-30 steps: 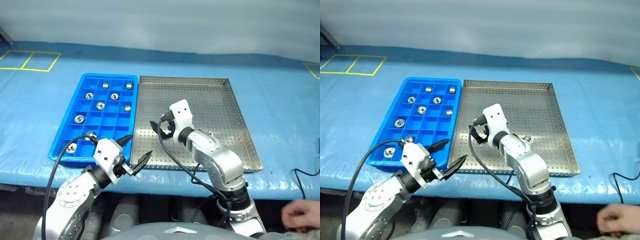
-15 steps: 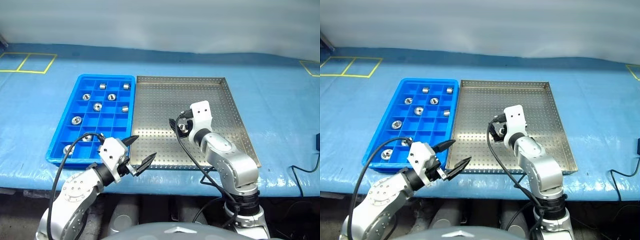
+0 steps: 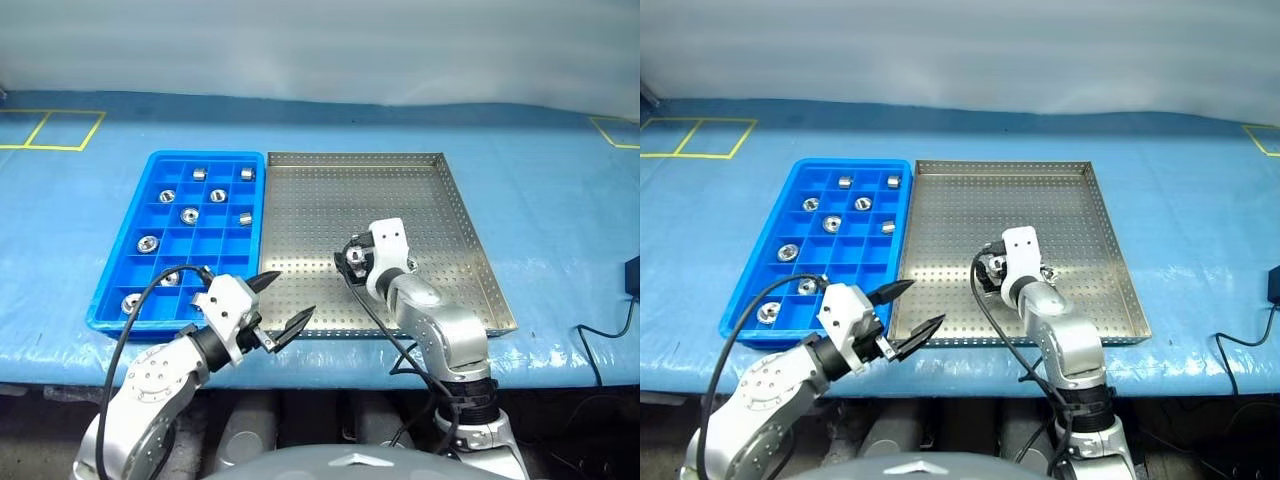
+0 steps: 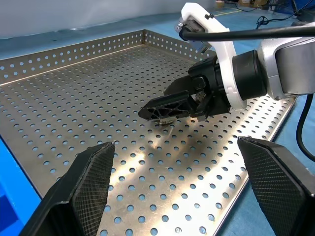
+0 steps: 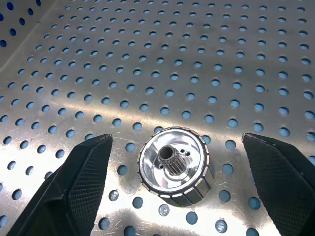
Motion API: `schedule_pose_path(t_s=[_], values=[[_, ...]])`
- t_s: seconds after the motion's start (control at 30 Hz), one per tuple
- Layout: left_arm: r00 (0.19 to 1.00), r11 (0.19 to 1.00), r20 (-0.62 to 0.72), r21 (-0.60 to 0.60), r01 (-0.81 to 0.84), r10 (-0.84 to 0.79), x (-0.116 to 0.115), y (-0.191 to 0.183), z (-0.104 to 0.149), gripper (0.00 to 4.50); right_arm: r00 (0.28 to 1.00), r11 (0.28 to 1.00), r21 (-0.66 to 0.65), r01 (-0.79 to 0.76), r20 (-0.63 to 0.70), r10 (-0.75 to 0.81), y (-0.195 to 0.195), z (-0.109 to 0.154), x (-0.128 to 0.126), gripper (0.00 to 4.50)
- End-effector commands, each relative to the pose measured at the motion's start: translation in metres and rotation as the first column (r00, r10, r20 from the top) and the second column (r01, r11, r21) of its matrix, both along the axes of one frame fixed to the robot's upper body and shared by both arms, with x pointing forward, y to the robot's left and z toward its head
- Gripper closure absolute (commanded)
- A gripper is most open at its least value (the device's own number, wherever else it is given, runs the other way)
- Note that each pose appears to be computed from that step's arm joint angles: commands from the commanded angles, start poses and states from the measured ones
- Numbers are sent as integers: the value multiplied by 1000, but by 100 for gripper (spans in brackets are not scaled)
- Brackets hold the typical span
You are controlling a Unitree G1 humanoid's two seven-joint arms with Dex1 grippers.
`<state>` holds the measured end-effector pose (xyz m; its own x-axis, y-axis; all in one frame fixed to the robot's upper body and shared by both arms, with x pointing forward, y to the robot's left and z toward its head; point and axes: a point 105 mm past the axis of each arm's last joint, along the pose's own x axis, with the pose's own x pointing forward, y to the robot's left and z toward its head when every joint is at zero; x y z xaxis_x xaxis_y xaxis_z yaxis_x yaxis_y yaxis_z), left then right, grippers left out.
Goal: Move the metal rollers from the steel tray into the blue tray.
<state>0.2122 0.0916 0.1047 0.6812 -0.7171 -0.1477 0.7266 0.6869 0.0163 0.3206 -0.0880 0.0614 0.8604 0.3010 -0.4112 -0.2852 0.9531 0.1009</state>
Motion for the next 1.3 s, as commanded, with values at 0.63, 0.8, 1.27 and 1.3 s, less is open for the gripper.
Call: schedule_pose_path(t_s=[0.63,0.8,1.27,1.3], values=[[914,929,166,-48,-367,369,3,45,29,13,886,931,39,-364,323,333,90,97,14,276],[864,879,166,-45,-475,476,-7,59,28,13,828,873,25,-488,330,453,127,98,10,276],[813,824,146,-46,-564,564,-21,65,25,13,777,820,-12,-572,313,546,155,81,26,277],[816,828,147,-46,-559,559,-21,64,25,13,779,821,-12,-570,310,545,155,80,28,277]])
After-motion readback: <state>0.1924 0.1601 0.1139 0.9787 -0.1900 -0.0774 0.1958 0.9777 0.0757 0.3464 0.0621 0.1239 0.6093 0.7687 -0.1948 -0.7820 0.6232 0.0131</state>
